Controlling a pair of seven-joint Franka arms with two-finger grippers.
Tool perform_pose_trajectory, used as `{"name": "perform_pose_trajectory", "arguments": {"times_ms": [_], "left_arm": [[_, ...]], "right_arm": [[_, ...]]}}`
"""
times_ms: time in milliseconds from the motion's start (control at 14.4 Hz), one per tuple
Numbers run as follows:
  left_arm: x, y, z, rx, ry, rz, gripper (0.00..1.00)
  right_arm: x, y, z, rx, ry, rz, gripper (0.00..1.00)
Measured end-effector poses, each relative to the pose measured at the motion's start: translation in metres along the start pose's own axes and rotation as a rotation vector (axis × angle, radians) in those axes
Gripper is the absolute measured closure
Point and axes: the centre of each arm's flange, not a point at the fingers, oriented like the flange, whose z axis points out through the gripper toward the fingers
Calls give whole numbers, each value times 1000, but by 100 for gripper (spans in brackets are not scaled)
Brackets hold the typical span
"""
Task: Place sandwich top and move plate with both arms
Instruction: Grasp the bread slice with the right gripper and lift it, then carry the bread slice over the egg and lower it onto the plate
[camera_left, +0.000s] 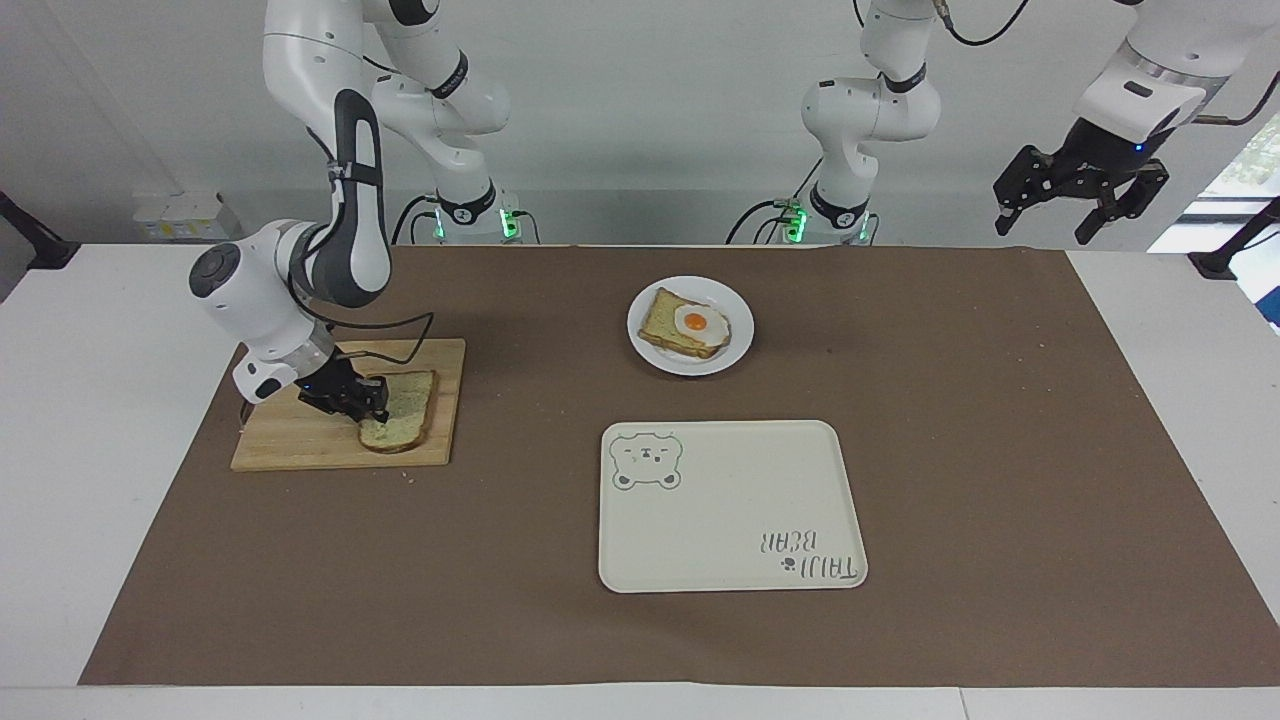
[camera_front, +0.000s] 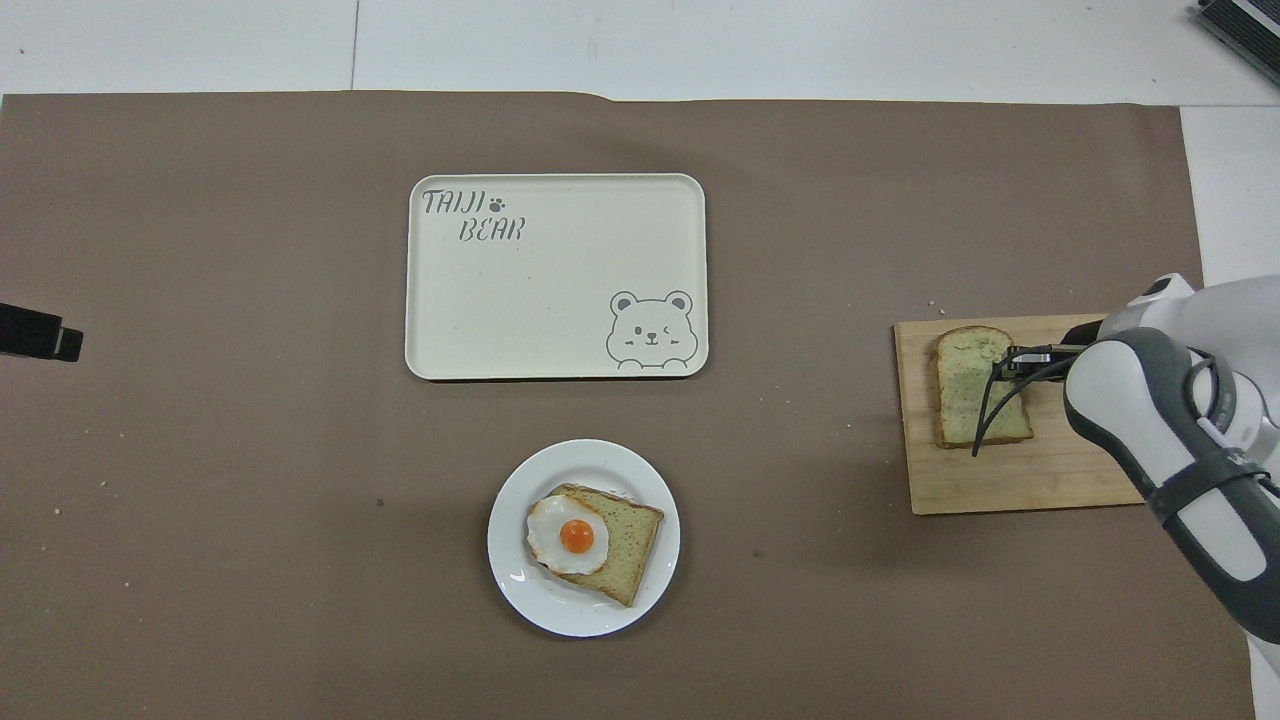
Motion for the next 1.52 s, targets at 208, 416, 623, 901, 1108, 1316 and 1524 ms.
{"name": "perform_pose_trajectory", "arguments": {"times_ms": [208,416,623,901,1108,1316,1524], "left_arm": [[-2,1,1,-2,-14,1,0],[-11,10,7,-15,-98,15,0],[-13,4,8,-17,-109,4,0],[-13,-3,7,-16,-98,-10,0],[-4,-5,2,-4,-21,-11,0],[-1,-9,2,0,1,-18,0],[1,-19,3,3,13,-36,0]], "right_arm": [[2,-3,-1,0,3,-6,89],[8,-12,-8,0,15,-23,89],[17,-27,-36,19,6,-53,89],[17,-58,-83,36,5,-101,89],[5,-84,-100,54,-50,-84,89],[-4,-121,-104,57,-83,-58,89],[-15,-176,-93,48,-123,-53,89]]}}
